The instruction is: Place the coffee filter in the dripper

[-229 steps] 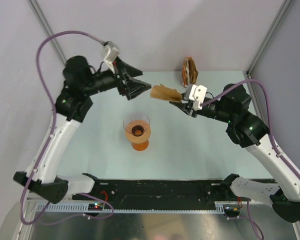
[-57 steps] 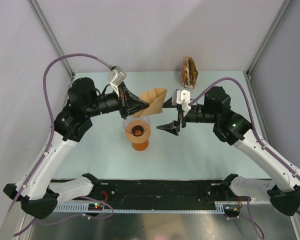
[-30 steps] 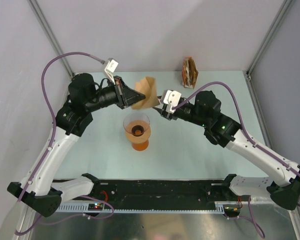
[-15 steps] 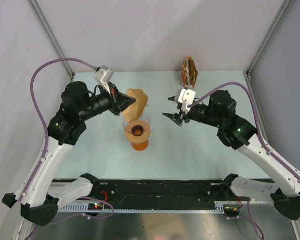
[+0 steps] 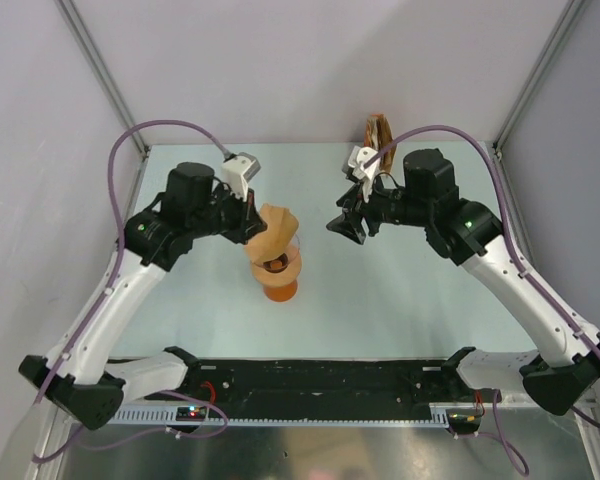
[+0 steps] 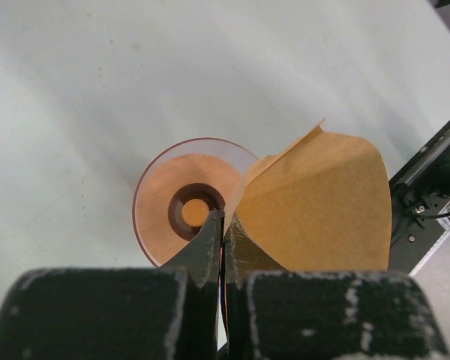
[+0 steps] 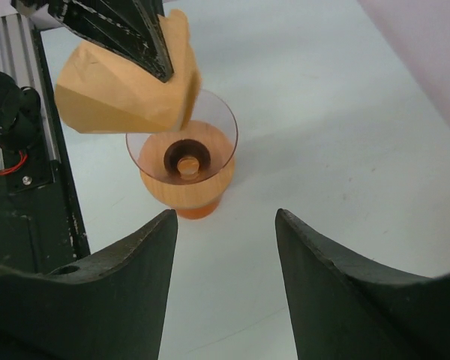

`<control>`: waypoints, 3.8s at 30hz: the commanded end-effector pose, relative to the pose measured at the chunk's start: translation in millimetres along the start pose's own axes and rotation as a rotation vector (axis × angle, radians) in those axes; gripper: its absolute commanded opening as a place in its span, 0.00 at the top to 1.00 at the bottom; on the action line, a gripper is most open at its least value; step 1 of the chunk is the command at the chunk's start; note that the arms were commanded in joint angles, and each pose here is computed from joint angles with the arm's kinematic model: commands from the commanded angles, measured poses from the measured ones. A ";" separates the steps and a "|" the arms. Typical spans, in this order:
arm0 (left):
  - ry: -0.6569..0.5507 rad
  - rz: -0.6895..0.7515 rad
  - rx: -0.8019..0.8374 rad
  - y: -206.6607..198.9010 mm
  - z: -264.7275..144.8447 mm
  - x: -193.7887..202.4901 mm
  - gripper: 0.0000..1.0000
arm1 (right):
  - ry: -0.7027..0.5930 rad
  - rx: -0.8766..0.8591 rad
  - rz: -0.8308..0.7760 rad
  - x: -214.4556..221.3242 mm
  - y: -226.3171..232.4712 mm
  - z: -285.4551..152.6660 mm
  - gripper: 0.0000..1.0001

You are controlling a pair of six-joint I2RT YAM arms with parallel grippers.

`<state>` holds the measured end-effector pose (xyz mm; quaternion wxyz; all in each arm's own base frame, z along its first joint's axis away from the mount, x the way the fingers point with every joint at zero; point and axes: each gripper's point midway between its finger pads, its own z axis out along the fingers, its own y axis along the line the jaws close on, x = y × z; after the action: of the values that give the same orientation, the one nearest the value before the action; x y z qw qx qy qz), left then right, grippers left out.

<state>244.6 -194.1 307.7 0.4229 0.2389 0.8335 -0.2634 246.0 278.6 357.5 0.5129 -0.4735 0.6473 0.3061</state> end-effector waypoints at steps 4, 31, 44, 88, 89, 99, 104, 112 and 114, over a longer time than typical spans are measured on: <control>0.079 0.035 -0.066 18.3 23.7 9.9 1.00 | -0.006 -0.020 0.040 -10.7 -1.5 -1.7 0.40; -0.347 -0.281 -0.269 97.5 -80.3 -59.6 0.00 | 0.210 -0.199 -0.070 -2.9 36.8 104.3 0.66; -0.252 -0.369 -0.208 95.4 -62.7 -16.9 0.01 | 0.451 -0.277 -0.030 74.3 50.9 146.4 0.77; -0.272 -0.573 -0.382 151.2 -75.2 12.0 0.00 | 0.680 -0.252 -0.105 157.1 50.9 183.9 0.81; -0.273 -0.572 -0.382 151.1 -75.3 12.0 0.00 | 0.684 -0.252 -0.108 157.2 51.0 184.0 0.80; -0.279 -0.562 -0.371 149.5 -74.9 10.9 0.00 | 0.640 -0.219 -0.196 122.5 52.7 177.7 0.79; -0.282 -0.564 -0.360 149.8 -73.1 9.0 0.00 | 0.626 -0.207 -0.236 109.7 56.1 174.2 0.77; -0.281 -0.540 -0.352 151.4 -71.5 7.5 0.00 | 0.575 -0.174 -0.266 78.4 53.5 165.3 0.70; -0.277 -0.523 -0.357 153.1 -71.6 7.5 0.00 | 0.544 -0.159 -0.274 64.9 49.8 161.6 0.68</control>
<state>291.2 -33.6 296.0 0.4697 -0.1168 0.8405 -0.2437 252.6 419.9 188.4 0.2541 -0.6679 0.6843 0.1450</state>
